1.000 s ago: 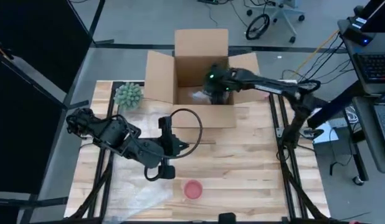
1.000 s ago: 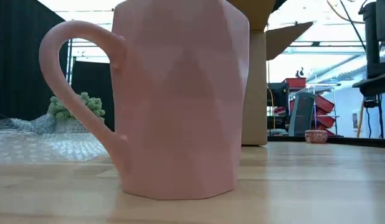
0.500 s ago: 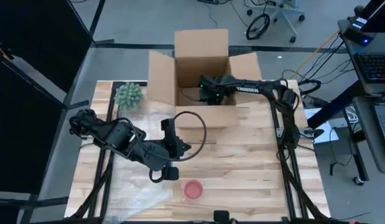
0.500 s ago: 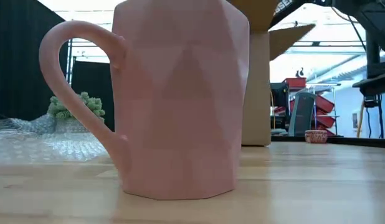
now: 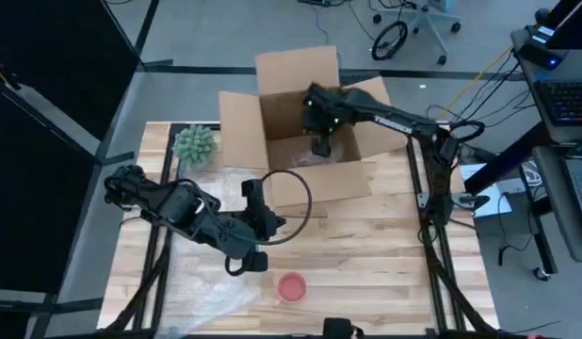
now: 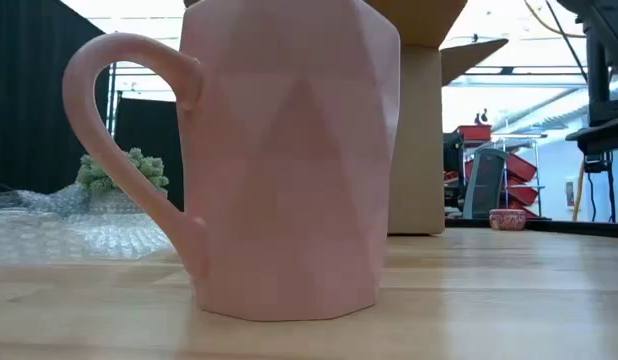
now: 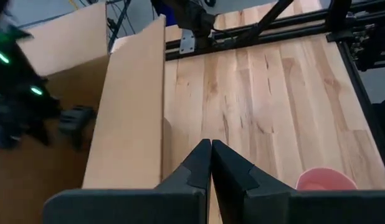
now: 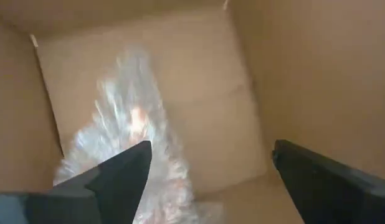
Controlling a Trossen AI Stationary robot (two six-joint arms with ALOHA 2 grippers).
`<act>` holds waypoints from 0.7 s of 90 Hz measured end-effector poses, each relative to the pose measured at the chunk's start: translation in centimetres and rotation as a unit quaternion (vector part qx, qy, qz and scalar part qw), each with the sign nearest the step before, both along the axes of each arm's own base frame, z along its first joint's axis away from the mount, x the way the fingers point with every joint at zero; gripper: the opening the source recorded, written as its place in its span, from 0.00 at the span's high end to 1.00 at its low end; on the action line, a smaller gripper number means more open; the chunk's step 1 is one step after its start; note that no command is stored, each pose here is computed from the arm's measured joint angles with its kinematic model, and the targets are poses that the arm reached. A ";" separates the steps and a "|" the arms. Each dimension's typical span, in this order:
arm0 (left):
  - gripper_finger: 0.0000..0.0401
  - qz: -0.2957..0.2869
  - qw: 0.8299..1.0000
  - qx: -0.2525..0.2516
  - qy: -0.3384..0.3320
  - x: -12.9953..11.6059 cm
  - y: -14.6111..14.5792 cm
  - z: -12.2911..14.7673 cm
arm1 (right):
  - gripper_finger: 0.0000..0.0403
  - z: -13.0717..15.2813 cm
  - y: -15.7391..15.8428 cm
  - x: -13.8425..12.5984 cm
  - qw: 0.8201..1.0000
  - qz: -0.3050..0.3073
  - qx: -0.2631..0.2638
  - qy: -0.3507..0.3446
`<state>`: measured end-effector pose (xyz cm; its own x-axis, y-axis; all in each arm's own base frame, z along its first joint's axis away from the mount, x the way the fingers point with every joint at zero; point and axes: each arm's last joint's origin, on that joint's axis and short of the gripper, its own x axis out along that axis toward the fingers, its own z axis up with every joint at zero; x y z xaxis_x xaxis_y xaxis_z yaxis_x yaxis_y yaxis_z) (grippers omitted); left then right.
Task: Wrap mug
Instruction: Wrap the pink mug with bubble wrap
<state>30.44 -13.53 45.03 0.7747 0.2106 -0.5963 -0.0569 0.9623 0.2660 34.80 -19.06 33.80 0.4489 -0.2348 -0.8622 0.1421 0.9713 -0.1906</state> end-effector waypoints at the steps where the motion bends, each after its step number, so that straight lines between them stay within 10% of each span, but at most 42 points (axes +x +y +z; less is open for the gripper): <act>1: 1.00 0.000 1.000 0.000 0.000 0.0 0.0 0.0 | 0.19 0.3 0.0 -0.1 1.000 -0.001 -0.002 -0.005; 27: 1.00 0.016 1.000 -0.016 0.003 -0.1 0.0 -0.1 | 0.19 5.5 2.4 -2.0 0.993 0.023 0.031 -0.112; 63: 1.00 0.062 0.996 -0.051 0.043 0.8 -1.5 -4.9 | 0.20 15.7 14.7 -7.5 0.926 0.185 0.004 -0.328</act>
<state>31.24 -15.05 40.12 0.6910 0.2365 -0.6830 -0.1582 0.9715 0.1763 27.30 -4.34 49.46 0.9253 0.0459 -0.3765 -0.1191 0.9776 -0.1734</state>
